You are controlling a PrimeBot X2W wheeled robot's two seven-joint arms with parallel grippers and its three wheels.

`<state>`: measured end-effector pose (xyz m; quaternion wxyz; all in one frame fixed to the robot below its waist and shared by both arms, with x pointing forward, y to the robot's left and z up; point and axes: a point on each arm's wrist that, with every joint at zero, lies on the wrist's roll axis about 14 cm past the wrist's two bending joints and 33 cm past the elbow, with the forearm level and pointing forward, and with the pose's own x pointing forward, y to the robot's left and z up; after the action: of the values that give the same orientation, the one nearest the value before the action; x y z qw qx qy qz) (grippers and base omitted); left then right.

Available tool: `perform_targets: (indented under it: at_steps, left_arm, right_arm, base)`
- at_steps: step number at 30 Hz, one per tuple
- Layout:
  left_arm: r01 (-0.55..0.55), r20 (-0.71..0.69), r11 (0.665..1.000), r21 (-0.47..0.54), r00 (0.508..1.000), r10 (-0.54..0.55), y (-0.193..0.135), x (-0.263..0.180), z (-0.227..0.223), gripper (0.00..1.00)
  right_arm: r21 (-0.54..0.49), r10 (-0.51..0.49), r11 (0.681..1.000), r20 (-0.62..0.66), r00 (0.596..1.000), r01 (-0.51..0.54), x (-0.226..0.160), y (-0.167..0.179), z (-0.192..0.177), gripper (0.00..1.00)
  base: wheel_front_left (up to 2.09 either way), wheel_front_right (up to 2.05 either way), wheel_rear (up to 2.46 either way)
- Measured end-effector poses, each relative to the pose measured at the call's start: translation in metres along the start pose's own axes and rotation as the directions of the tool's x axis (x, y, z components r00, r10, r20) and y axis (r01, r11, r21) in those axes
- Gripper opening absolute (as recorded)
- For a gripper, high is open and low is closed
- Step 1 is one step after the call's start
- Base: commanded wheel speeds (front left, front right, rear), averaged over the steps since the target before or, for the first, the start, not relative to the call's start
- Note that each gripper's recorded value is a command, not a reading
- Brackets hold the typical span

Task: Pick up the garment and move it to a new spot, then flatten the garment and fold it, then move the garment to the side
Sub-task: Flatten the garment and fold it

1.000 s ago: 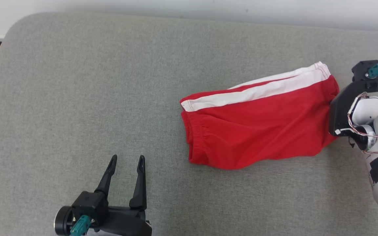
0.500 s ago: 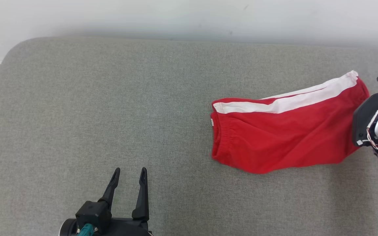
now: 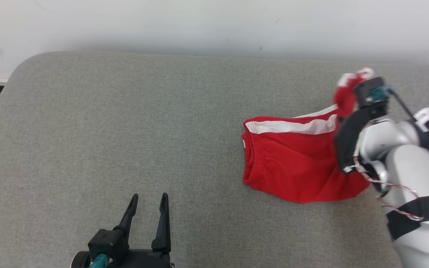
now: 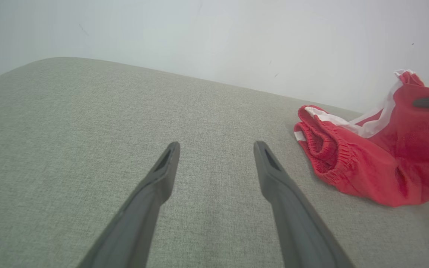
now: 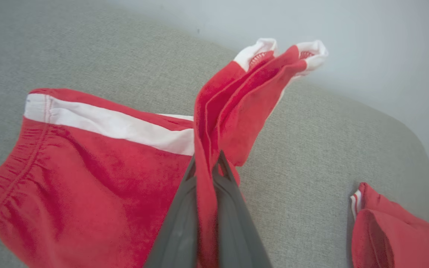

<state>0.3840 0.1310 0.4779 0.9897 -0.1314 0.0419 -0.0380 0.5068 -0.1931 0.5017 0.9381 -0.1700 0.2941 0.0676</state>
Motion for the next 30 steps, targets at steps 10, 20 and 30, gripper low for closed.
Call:
perform_targets:
  at_steps: [10, 20, 30]
  left_arm:
    - [0.012, -0.008, 1.0, -0.005, 1.0, -0.012, -0.004, -0.001, -0.003, 1.0]
    - [0.003, -0.016, 1.0, -0.01, 1.0, -0.003, 0.0, -0.002, -0.005, 1.0]
    - [-0.002, -0.01, 1.0, -0.015, 1.0, 0.002, 0.0, -0.006, -0.003, 1.0]
  right_arm:
    - [-0.035, 0.17, 0.985, -0.012, 0.985, -0.171, 0.0, 0.072, 0.007, 0.0]
    - [-0.031, 0.259, 0.965, -0.066, 0.964, -0.262, 0.008, 0.118, -0.004, 0.0]
    - [0.096, 0.375, 0.922, 0.028, 0.927, -0.375, -0.005, 0.149, 0.016, 1.0]
  base:
    - [0.0, 0.0, 0.0]
    - [0.0, 0.0, 0.0]
    - [0.0, 0.0, 0.0]
